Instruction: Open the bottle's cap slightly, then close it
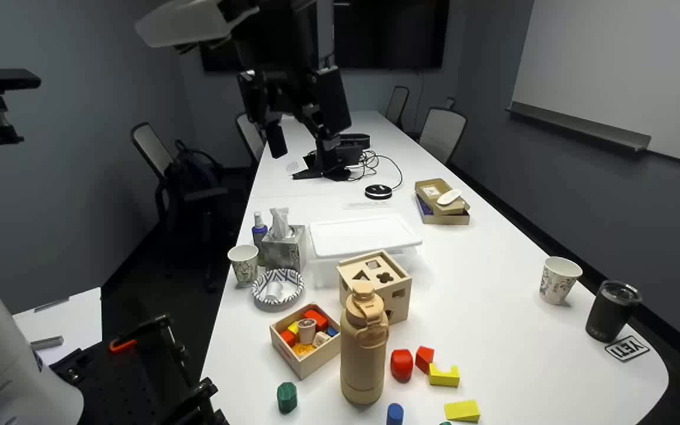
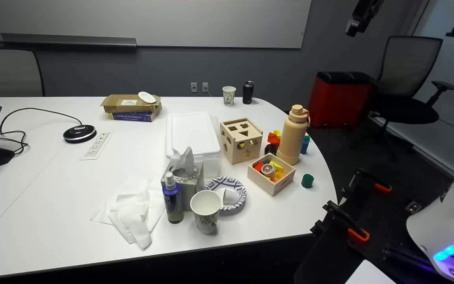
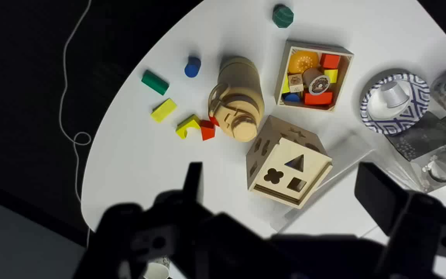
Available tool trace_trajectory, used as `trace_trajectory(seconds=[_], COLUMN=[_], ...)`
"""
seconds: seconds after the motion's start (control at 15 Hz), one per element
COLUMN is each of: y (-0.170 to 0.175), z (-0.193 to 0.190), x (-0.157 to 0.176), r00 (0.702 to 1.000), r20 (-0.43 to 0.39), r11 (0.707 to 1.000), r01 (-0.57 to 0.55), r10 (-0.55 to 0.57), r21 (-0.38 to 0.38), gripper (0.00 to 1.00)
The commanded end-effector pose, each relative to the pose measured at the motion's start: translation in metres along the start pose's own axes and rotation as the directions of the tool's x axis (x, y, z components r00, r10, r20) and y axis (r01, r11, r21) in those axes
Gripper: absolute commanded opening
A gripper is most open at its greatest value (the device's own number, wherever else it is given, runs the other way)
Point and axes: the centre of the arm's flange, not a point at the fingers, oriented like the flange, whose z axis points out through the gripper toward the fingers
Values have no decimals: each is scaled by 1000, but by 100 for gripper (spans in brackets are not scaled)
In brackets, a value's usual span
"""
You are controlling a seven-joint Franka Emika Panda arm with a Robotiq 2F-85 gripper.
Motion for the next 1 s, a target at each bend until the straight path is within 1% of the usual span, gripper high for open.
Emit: trace_trajectory(seconds=[0.0, 0.27, 0.47, 0.67, 0.93], y=[0, 2, 7, 15, 26], z=[0, 12, 31, 65, 121], x=[0, 21, 44, 72, 101], r00=[1000, 999, 997, 993, 982], r20=[0, 39, 72, 113, 190], r11=[1000, 1000, 999, 998, 1000], r01=[0, -3, -10, -25, -13], r10=[0, 2, 6, 19, 9], r21=[0, 26, 47, 50, 19], gripper=[100, 100, 100, 100, 100])
